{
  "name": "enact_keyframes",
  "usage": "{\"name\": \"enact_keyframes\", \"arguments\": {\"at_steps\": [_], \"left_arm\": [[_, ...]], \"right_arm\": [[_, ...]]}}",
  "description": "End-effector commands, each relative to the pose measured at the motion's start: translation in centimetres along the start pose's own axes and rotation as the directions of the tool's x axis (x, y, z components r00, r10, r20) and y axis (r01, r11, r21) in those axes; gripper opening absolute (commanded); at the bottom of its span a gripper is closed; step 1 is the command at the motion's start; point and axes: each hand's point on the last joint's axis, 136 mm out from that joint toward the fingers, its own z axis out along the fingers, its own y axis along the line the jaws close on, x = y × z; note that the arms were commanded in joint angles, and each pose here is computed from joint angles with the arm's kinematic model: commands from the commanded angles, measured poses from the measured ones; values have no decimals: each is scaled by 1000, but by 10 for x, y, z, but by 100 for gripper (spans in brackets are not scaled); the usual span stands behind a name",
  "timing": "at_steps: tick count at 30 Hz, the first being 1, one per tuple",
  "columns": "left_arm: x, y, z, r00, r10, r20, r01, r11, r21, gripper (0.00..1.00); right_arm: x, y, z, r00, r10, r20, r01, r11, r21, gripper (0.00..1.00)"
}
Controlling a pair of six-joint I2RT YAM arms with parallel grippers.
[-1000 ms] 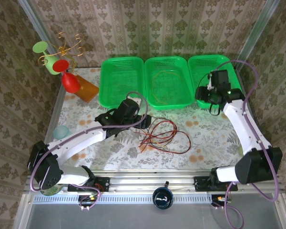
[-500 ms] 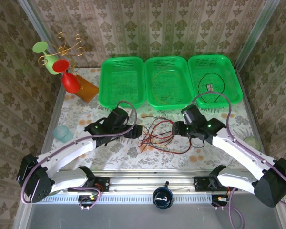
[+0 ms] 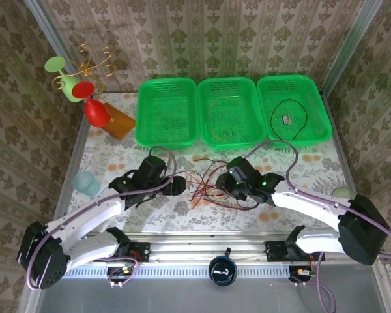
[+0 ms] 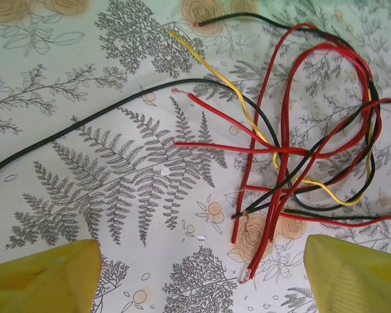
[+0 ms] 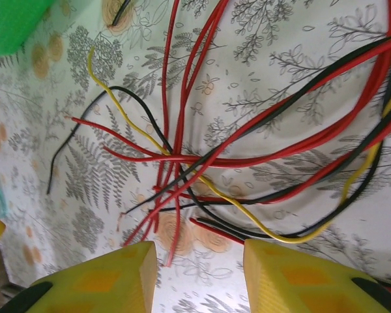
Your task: Untangle the cables
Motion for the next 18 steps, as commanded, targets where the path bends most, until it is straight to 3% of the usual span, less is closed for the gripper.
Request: {"name": "enact_keyframes", "arguments": {"at_steps": [1, 18], "left_arm": [[-2, 2, -3, 999, -42, 26, 41, 999, 18, 81], [4, 7, 1, 998, -63, 23, 63, 998, 26, 81]], "right_arm": [[0, 12, 9, 994, 110, 20, -109, 993, -46, 40], [24, 20, 58, 983, 175, -55, -178, 983, -47, 32]]}}
